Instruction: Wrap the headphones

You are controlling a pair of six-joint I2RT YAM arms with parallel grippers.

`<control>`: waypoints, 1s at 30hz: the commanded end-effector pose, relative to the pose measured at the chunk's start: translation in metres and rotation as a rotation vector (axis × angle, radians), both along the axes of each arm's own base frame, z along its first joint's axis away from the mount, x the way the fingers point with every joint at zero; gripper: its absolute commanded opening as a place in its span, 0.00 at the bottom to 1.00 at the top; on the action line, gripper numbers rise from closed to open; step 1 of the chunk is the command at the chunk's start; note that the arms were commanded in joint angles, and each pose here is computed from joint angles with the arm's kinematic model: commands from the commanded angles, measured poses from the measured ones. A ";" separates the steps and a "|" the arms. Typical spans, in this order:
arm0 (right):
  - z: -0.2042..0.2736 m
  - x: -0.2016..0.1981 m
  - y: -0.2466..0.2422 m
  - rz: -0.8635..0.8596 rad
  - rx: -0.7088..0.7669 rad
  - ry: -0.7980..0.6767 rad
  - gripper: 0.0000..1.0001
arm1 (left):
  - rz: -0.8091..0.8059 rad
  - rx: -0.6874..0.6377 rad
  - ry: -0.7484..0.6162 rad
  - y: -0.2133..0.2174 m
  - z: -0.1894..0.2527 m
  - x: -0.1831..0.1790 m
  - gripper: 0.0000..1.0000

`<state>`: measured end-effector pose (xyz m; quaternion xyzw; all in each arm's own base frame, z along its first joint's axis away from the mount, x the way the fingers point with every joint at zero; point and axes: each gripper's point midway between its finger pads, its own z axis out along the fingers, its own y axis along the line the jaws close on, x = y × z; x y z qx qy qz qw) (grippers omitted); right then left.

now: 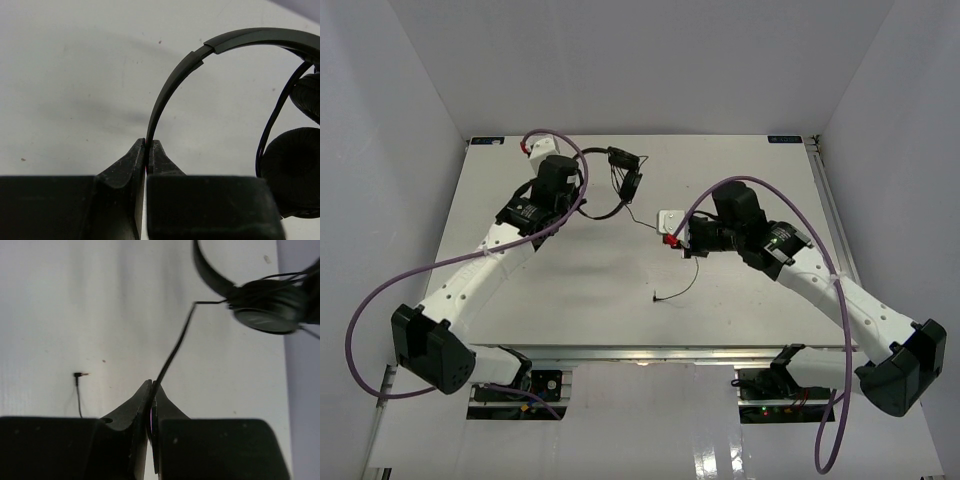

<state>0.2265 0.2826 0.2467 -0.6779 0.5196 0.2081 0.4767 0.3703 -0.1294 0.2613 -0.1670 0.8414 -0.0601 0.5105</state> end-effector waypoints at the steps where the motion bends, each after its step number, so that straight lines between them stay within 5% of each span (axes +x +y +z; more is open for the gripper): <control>1: 0.038 0.043 -0.020 -0.140 -0.088 -0.227 0.08 | -0.096 0.059 0.092 -0.010 -0.041 -0.001 0.00; 11: 0.061 0.093 -0.009 -0.269 -0.098 -0.354 0.08 | -0.354 0.128 0.214 -0.029 -0.103 -0.033 0.00; 30: 0.002 0.118 0.007 -0.257 -0.078 -0.111 0.11 | -0.755 0.025 0.073 -0.066 -0.073 -0.098 0.00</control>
